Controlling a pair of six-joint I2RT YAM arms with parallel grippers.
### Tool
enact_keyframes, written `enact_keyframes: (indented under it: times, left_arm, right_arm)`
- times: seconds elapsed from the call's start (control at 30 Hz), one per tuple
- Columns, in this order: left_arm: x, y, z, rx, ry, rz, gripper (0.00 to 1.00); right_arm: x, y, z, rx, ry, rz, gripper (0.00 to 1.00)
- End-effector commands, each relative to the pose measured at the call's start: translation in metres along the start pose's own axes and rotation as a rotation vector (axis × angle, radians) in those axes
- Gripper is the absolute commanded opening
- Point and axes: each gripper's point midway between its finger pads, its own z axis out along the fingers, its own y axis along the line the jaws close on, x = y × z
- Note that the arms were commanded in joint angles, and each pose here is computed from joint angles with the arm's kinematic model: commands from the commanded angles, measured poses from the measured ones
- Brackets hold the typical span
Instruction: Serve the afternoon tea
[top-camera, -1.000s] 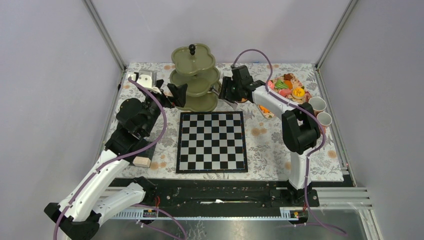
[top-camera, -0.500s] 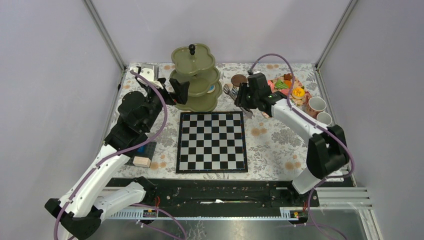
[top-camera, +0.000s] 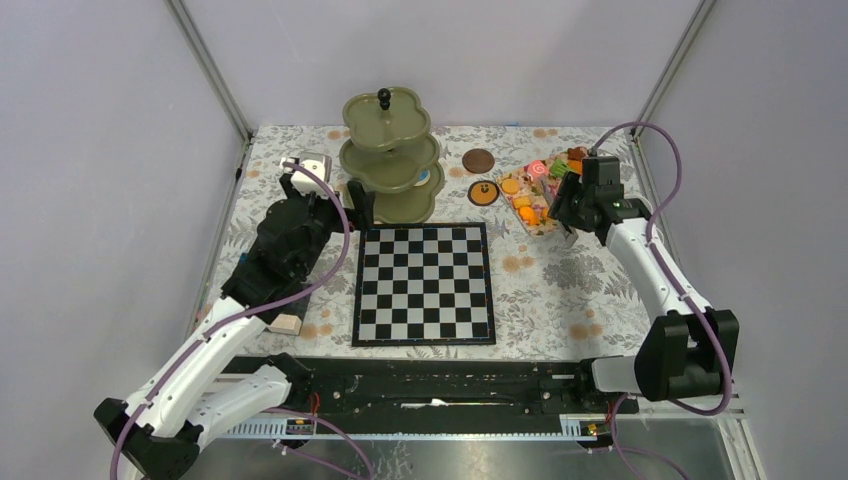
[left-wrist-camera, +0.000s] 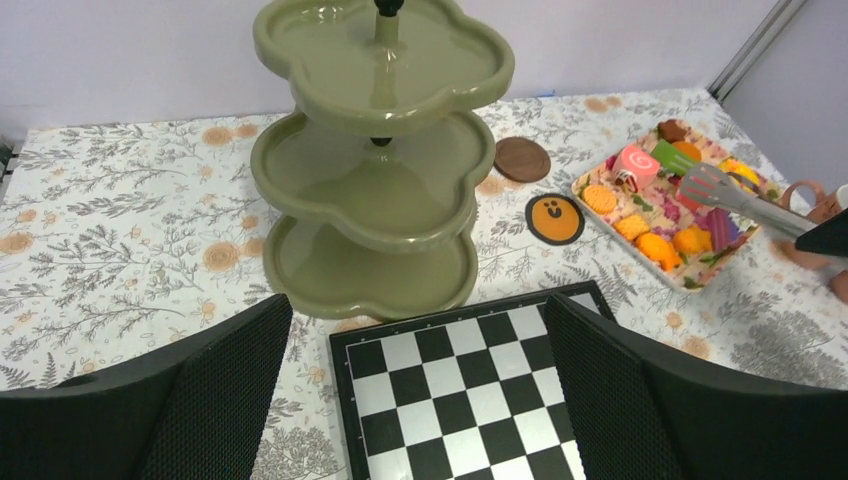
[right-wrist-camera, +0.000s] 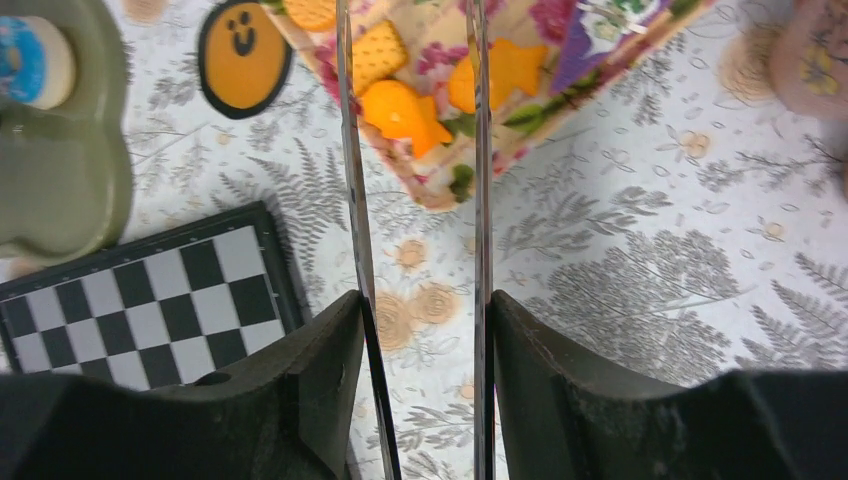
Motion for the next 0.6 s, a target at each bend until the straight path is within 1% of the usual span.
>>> enact_keyframes:
  times: [0.0, 0.33, 0.5, 0.57]
  left_arm:
    - [-0.008, 0.003, -0.001, -0.012, -0.032, 0.028, 0.99]
    - [-0.079, -0.014, -0.006, 0.047, -0.152, 0.000, 0.99]
    - [-0.110, -0.024, -0.002, 0.074, -0.221, -0.034, 0.99]
    - [-0.123, -0.035, -0.004, 0.122, -0.241, -0.054, 0.99]
  right_arm:
    - [-0.012, -0.020, -0.003, 0.058, 0.019, -0.016, 0.54]
    - [-0.026, -0.032, 0.019, 0.151, 0.001, 0.172, 0.54]
    - [-0.038, -0.031, 0.027, 0.167, -0.043, 0.240, 0.54]
    - [-0.045, -0.030, 0.029, 0.162, -0.068, 0.257, 0.54]
